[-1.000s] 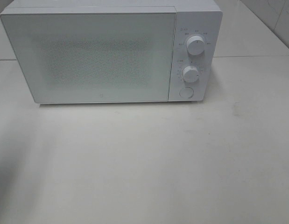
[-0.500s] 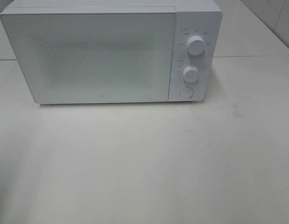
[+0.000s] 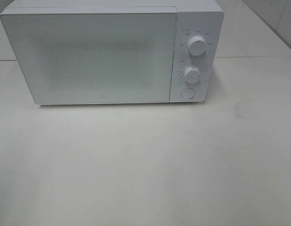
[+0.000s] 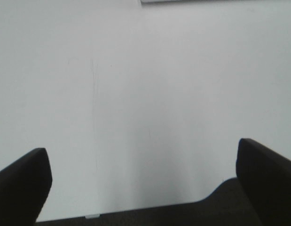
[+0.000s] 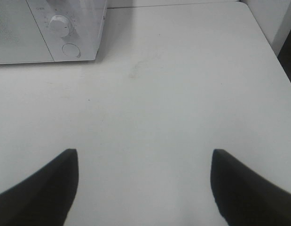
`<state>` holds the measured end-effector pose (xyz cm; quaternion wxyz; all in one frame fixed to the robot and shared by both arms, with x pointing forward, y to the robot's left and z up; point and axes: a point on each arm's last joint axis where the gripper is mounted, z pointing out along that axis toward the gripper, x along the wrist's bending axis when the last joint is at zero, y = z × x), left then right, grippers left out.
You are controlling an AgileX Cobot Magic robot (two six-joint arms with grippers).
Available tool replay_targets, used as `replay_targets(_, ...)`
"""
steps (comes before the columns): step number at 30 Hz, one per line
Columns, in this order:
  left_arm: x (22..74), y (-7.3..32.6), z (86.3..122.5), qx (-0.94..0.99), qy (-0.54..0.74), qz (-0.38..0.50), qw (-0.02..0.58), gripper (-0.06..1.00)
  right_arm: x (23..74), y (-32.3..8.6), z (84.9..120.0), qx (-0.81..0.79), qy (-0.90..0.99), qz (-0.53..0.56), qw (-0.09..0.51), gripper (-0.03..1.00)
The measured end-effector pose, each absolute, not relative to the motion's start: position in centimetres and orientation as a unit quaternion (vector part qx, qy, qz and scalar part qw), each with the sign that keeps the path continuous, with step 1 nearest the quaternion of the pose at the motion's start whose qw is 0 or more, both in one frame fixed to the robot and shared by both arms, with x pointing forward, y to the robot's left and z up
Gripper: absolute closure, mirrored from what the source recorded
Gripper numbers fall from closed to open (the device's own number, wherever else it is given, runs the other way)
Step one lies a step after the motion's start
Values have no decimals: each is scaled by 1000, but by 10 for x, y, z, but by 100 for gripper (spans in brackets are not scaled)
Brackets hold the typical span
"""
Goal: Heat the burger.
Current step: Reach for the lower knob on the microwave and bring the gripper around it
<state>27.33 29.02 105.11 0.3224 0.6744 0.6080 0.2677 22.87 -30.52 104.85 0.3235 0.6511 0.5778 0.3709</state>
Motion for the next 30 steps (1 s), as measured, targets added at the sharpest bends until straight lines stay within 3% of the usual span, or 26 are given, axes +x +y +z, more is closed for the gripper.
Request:
replay_targets(10, 233, 289, 1055, 636, 561, 356, 393, -4, 229, -305, 1048, 651, 578, 371, 324, 22)
replay_targets(30, 233, 289, 1055, 635, 560, 356, 395, -4, 229, -305, 1048, 651, 578, 371, 324, 22)
